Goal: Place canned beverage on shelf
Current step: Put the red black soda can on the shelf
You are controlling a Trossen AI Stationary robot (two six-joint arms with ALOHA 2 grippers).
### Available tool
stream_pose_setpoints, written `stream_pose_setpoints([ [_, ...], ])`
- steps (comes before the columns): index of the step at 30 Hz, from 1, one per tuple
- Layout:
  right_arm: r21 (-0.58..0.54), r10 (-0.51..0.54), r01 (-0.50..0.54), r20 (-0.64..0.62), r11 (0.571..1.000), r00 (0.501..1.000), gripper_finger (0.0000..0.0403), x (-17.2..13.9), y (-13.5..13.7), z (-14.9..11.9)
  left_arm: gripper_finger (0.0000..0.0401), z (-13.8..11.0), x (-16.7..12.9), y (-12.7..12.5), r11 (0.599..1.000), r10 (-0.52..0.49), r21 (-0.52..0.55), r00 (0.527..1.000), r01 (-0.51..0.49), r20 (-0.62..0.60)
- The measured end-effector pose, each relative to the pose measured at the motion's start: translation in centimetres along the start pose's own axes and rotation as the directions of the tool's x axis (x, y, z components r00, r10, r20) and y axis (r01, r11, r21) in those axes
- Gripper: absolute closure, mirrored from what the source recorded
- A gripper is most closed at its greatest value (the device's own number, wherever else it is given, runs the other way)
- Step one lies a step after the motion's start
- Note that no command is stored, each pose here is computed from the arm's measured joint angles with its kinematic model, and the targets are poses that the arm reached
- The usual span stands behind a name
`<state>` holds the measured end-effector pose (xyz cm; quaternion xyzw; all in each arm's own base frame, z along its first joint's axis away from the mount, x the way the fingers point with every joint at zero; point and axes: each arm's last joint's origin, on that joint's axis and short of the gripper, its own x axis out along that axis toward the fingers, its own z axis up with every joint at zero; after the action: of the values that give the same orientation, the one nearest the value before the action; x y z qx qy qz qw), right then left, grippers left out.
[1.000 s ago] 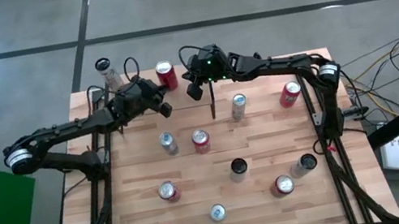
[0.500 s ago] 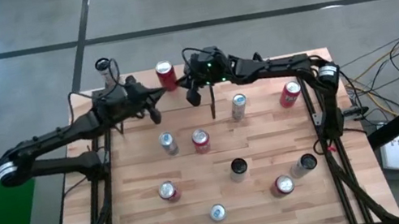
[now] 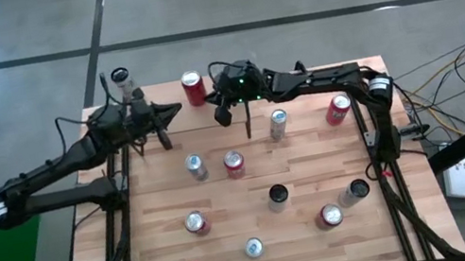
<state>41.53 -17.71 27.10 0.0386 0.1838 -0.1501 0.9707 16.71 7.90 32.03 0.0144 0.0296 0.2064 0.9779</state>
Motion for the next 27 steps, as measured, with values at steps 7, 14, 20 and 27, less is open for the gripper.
stream_pose_setpoints([
  [7,-0.074,-0.24,0.236,-0.045,0.969,0.97,0.0394,-0.4,-1.7,0.0,0.0401,0.2,-1.2,-0.1,1.0,-0.017,0.0,1.0,0.017,-0.008],
  [14,-0.02,-0.206,0.207,0.039,0.978,0.978,0.0394,0.0,-5.3,0.7,0.0401,0.3,-1.6,-0.1,1.0,-0.018,0.022,1.0,0.018,-0.002],
  [20,0.012,-0.092,0.091,0.099,0.996,0.991,0.0394,1.0,-6.1,1.7,0.0401,0.5,-1.9,-0.1,0.999,-0.018,0.029,1.0,0.017,0.011],
  [27,0.012,-0.05,0.05,0.082,0.999,0.995,0.0394,2.8,-5.9,2.1,0.0401,0.6,-2.1,-0.1,0.999,-0.018,0.036,1.0,0.017,0.014],
])
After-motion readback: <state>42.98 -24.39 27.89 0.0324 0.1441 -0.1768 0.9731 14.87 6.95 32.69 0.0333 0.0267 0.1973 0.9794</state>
